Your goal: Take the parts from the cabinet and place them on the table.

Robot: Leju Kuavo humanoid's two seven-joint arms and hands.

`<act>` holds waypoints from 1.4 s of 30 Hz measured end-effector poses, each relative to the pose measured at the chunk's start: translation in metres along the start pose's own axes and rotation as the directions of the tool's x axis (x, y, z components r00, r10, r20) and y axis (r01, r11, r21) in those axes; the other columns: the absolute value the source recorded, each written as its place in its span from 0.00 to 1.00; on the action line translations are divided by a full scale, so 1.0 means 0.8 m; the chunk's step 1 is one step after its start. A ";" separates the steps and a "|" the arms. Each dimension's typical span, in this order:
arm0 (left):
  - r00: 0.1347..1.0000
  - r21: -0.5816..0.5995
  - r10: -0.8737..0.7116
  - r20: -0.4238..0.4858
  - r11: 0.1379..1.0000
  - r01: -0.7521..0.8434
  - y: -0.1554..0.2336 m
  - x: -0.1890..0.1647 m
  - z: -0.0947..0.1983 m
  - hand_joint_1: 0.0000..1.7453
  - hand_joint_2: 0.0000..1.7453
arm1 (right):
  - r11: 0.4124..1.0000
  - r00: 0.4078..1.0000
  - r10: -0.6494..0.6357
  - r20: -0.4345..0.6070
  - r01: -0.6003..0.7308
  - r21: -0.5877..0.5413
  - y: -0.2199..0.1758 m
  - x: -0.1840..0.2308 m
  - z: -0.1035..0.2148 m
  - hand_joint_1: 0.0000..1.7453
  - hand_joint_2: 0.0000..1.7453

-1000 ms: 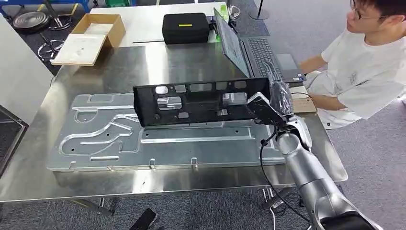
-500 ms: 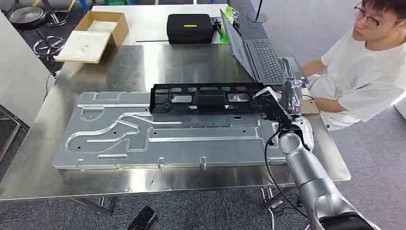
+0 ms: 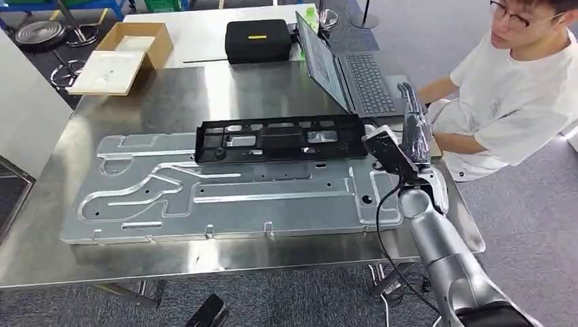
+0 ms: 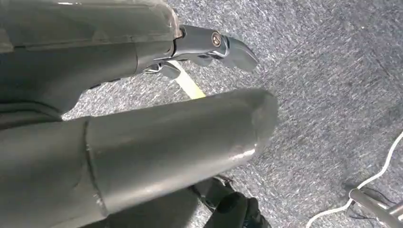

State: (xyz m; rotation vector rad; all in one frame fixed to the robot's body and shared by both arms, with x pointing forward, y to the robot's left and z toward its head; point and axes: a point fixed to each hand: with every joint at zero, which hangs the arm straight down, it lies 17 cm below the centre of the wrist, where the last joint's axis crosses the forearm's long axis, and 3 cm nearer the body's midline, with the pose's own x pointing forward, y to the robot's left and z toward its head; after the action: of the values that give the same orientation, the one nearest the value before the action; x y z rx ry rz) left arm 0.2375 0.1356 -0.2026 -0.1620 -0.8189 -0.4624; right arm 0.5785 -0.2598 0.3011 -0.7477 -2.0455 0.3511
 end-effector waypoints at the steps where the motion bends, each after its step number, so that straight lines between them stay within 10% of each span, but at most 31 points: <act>1: 1.000 0.000 0.000 0.000 1.000 0.000 0.000 0.000 0.000 0.00 0.00 | 1.000 1.000 -0.008 0.009 0.008 0.011 0.003 0.002 0.002 0.00 0.00; 21: 1.000 0.018 0.004 -0.015 1.000 -0.004 0.003 -0.009 0.003 0.00 0.00 | 0.971 0.756 0.216 0.617 -0.102 -0.215 -0.006 0.303 0.110 0.00 0.00; 42: 0.999 0.035 0.011 -0.031 0.999 -0.010 0.007 -0.023 0.009 0.00 0.00 | 0.978 0.666 0.150 0.731 0.009 -0.209 -0.011 0.389 0.135 0.00 0.00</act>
State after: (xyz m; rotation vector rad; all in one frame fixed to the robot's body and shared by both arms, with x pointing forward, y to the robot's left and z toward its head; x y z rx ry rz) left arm 0.2244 0.1489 -0.2115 -0.1268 -0.7944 -0.4398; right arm 0.3571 -0.0671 0.4514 -0.8983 -2.8743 0.5789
